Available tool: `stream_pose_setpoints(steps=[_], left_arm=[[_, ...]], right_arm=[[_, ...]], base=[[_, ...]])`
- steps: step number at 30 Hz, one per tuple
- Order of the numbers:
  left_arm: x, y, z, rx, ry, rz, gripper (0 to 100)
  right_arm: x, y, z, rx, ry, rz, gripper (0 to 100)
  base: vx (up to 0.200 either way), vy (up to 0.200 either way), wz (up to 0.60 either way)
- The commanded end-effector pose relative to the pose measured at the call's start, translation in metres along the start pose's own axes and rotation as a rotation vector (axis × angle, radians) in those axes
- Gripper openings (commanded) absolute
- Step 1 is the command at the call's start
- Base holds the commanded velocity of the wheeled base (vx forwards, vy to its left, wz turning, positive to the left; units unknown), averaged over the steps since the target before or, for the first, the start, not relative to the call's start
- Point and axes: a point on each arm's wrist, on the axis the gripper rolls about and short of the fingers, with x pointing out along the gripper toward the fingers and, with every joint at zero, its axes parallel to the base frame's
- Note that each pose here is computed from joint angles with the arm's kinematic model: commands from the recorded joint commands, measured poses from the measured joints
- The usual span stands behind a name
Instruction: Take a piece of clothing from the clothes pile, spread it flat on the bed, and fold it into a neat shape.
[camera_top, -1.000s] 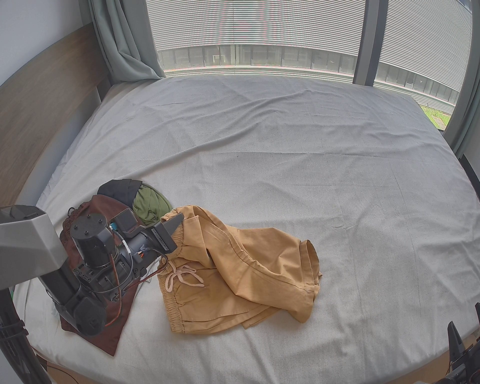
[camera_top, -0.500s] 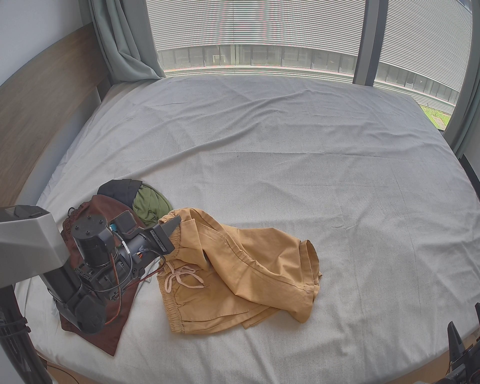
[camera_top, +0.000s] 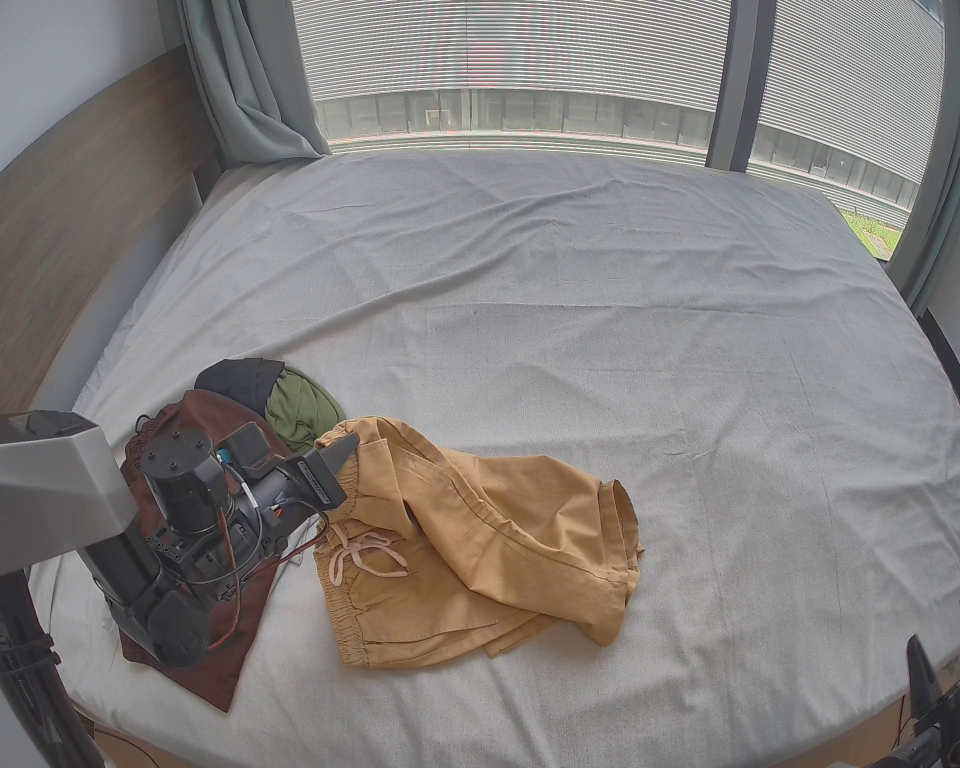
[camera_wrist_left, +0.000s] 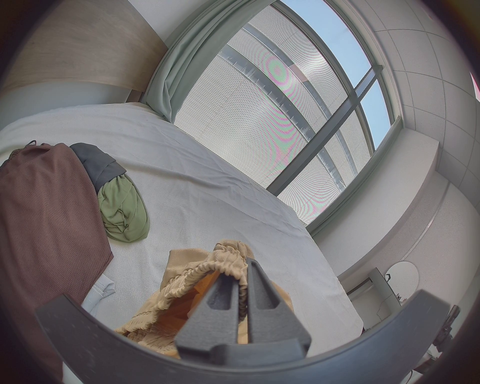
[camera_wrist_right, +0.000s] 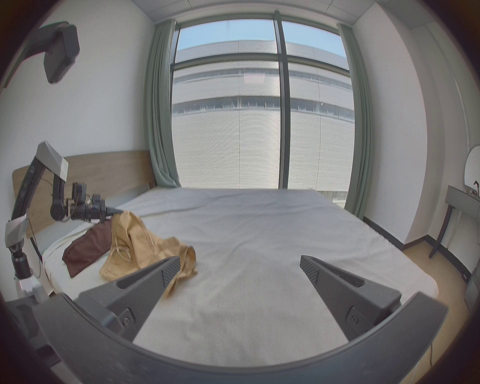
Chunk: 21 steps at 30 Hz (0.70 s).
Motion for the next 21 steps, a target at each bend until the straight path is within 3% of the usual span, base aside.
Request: stream_pose_setpoints(steps=[1,21], left_arm=[[-0.001,-0.001,0.001,0.000,-0.003,-0.002,0],[-0.002,-0.005,0.002,0.003,-0.008,-0.013,0]], right_arm=[[0.001,-0.001,0.074,0.001,-0.106,0.022,100],[0.073,-0.001,0.093,0.057,0.235,0.099,100]], base=[[0.000,0.000,0.00],[0.000,0.000,0.00]])
